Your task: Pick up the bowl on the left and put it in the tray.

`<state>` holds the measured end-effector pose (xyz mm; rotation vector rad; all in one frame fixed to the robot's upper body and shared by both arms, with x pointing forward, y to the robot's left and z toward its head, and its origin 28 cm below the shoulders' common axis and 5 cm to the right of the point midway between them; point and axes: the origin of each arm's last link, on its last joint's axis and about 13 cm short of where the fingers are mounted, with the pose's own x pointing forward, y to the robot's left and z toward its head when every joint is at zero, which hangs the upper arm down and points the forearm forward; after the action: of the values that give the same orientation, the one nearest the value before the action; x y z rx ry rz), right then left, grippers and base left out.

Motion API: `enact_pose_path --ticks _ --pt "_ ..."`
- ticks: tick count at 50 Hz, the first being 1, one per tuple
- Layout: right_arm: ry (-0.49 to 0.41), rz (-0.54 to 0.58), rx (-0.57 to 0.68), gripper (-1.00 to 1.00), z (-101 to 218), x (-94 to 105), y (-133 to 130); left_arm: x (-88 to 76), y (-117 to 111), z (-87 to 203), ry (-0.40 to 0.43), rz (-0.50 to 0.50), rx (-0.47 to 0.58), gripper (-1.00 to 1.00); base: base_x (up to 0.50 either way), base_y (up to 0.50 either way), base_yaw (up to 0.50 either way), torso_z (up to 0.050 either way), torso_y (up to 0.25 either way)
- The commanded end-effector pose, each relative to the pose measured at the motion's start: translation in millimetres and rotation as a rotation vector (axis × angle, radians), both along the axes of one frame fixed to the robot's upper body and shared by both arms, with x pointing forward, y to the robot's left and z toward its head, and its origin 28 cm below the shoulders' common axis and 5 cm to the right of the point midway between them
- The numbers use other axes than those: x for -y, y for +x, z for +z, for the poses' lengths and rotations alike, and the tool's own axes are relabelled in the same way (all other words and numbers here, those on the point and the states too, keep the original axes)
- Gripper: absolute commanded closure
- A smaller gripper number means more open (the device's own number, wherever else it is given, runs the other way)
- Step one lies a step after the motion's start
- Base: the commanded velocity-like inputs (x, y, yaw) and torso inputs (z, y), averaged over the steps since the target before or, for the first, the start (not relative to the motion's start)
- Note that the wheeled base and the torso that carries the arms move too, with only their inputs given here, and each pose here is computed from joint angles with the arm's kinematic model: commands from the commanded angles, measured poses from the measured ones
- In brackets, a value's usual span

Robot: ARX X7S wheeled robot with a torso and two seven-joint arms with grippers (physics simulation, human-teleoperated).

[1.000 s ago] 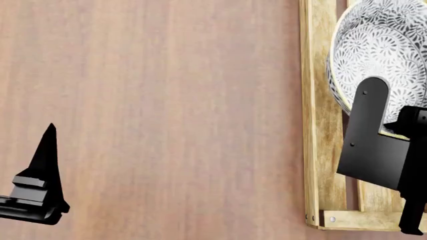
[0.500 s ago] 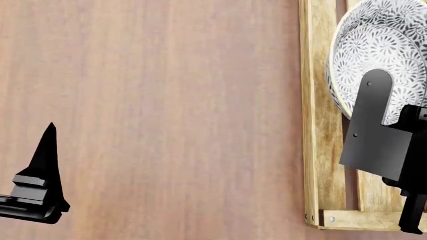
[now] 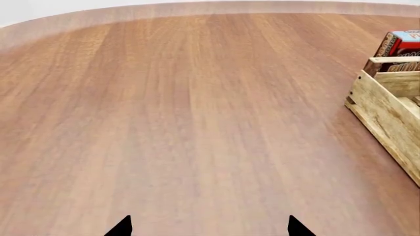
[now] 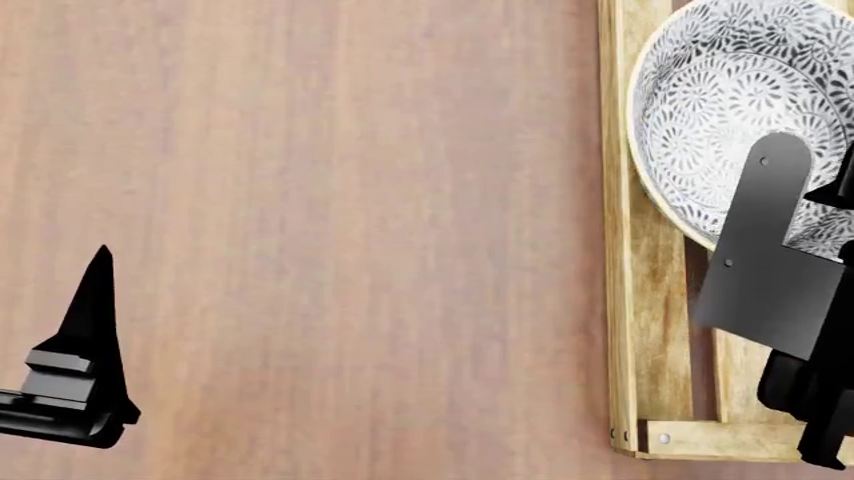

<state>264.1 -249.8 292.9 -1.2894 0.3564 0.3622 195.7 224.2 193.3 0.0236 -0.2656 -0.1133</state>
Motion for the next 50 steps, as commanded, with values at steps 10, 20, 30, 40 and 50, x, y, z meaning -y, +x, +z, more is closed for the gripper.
enact_pose_path --ticks 10,20,30,40,50 --pt "-0.127 0.024 0.035 -1.0 0 -4.2 4 0.4 -1 1 -0.002 -0.001 0.001 -1.0 0.0 0.0 0.0 0.0 -0.006" --pt "-0.13 0.028 0.033 -1.0 12 -6.4 -1 -0.4 -2 2 -0.007 -0.003 0.006 -1.0 0.0 0.0 0.0 0.0 0.0" --pt "-0.132 0.03 0.048 -1.0 23 -6.9 -6 0.0 -3 6 -0.006 -0.005 0.015 -1.0 0.0 0.0 0.0 0.0 0.0" --pt "-0.117 0.04 0.03 -1.0 33 -8.7 -17 0.2 -5 9 -0.005 -0.008 0.023 -1.0 0.0 0.0 0.0 0.0 0.0" --pt "-0.106 0.062 0.014 -1.0 44 -13.3 -36 0.9 -7 13 -0.007 -0.014 0.034 -1.0 0.0 0.0 0.0 0.0 0.0"
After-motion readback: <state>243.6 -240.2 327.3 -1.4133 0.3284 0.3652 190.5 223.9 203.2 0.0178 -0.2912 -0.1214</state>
